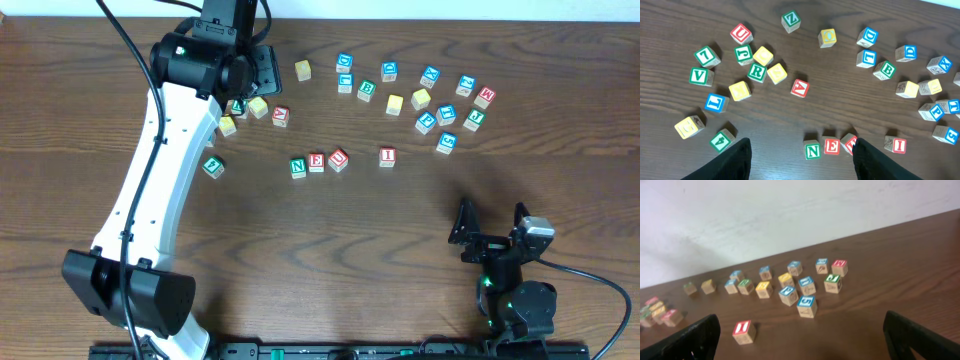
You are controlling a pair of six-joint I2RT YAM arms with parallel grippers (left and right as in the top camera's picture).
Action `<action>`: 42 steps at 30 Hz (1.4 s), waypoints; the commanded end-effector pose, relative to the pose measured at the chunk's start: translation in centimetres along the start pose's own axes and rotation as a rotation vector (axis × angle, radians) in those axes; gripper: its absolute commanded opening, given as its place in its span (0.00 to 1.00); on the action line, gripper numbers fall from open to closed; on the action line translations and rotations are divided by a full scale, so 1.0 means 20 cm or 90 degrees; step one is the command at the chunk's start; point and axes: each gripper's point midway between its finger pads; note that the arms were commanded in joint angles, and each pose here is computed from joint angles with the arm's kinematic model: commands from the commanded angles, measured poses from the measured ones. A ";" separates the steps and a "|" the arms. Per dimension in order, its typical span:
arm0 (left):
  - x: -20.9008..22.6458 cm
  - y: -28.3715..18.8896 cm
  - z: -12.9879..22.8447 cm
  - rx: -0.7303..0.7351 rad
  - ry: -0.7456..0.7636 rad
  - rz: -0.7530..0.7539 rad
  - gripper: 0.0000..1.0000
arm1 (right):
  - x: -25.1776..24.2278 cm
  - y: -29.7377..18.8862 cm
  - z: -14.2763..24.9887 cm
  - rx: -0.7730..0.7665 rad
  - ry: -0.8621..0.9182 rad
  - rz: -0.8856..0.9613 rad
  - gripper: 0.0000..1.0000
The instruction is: Spell out NEURIPS
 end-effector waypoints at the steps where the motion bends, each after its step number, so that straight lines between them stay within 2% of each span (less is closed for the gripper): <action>1: 0.01 -0.02 -0.02 -0.013 0.009 -0.002 0.64 | -0.03 0.00 -0.01 -0.005 -0.009 0.022 0.99; 7: -0.02 -0.03 -0.08 -0.045 0.033 0.011 0.64 | 0.04 0.02 -0.06 0.030 -0.013 -0.013 0.99; 13: -0.03 -0.03 -0.11 -0.059 0.031 0.018 0.64 | 0.09 0.09 -0.22 0.089 -0.073 -0.012 0.99; 22: -0.03 -0.03 -0.11 -0.060 0.039 0.017 0.64 | 0.21 0.37 -0.45 0.244 -0.096 -0.020 0.99; 29: -0.01 -0.03 -0.11 -0.063 0.048 0.005 0.64 | 0.31 0.58 -0.48 0.383 -0.087 -0.053 0.99; 33: 0.00 -0.03 -0.11 -0.059 0.080 0.000 0.66 | 0.34 0.66 -0.48 0.412 -0.083 -0.062 0.99; 37: 0.04 -0.03 -0.11 -0.054 0.070 -0.009 0.66 | 0.42 0.72 -0.47 0.458 -0.098 -0.122 0.99; 42: 0.12 -0.02 -0.14 -0.053 0.052 -0.023 0.66 | 0.44 0.78 -0.46 0.527 -0.089 -0.124 0.99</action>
Point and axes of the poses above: each gripper's point midway between its finger pads, its own y axis out along the fingers, its own x axis along the line the jaws close on, z = x × y, and after that the axes turned 4 degrees about -y, right-handed
